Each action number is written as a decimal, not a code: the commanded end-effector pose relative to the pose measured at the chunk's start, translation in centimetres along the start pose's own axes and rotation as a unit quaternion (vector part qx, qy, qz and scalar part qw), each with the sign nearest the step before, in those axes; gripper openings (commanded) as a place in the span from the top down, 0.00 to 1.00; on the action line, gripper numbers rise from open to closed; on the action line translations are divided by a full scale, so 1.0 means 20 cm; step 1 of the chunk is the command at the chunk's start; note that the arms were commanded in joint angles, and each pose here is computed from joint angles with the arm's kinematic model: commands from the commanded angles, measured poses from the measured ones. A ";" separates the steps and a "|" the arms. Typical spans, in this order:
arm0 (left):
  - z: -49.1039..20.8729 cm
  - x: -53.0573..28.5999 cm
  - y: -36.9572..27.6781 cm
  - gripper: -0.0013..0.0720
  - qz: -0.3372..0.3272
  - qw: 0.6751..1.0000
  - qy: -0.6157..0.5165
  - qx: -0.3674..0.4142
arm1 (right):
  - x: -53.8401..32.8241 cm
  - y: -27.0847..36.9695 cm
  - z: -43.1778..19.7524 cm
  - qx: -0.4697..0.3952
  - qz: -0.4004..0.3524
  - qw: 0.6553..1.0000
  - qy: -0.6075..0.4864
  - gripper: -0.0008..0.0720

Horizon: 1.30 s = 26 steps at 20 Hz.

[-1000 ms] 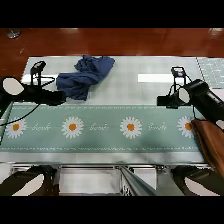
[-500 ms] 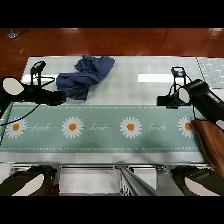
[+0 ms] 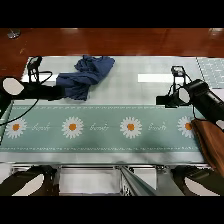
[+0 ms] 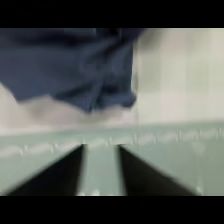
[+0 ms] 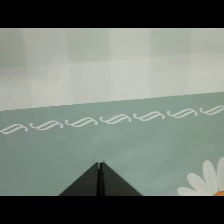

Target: Fold the shirts.

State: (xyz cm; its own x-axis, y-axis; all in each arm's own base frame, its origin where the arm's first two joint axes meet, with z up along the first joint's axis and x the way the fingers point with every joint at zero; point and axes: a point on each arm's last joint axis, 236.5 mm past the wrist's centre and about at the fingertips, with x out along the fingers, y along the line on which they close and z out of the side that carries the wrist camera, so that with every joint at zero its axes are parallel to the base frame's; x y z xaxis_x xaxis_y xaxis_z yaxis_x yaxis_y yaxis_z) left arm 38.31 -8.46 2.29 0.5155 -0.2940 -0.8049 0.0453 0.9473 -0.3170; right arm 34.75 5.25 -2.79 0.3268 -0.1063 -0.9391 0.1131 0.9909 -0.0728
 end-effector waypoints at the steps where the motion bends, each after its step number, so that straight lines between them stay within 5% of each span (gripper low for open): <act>1: 0.38 -0.03 0.04 0.02 0.013 0.987 -0.159 -0.008 | 0.00 0.01 -0.01 0.002 0.003 1.000 0.003 0.44; 2: 0.44 -0.04 0.05 0.02 0.018 0.983 -0.184 -0.002 | 0.00 0.01 -0.01 0.002 0.003 1.000 0.003 0.11; 9: 0.72 0.37 0.09 0.02 0.029 0.988 -0.138 0.064 | 0.00 0.05 -0.07 0.018 0.020 0.999 0.029 0.12; 16: 0.37 0.87 0.06 0.02 -0.015 0.989 0.119 0.090 | -0.01 0.10 -0.08 0.031 0.042 0.998 0.036 0.12; 21: 0.23 0.92 0.06 0.03 0.013 0.978 0.178 0.107 | -0.01 0.11 -0.08 0.031 0.043 0.998 0.034 0.13; 22: 0.21 0.90 0.10 0.13 0.034 0.975 0.189 0.109 | -0.01 0.11 -0.08 0.031 0.043 0.998 0.034 0.13; 24: 0.17 0.87 0.13 0.94 0.046 0.969 0.212 0.120 | -0.01 0.11 -0.08 0.031 0.043 0.998 0.034 0.13; 26: 0.20 0.81 0.11 0.95 0.045 0.970 0.206 0.123 | -0.01 0.11 -0.08 0.031 0.043 0.998 0.035 0.13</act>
State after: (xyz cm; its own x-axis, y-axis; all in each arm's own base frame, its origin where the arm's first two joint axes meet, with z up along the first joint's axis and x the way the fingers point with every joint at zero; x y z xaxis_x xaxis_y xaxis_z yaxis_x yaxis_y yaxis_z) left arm 51.39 -11.45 -9.90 0.1901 -0.2320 -0.9540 0.2355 0.9541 -0.1851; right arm 33.49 7.42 -3.32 0.2736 -0.0146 -0.9617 0.1456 0.9890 0.0264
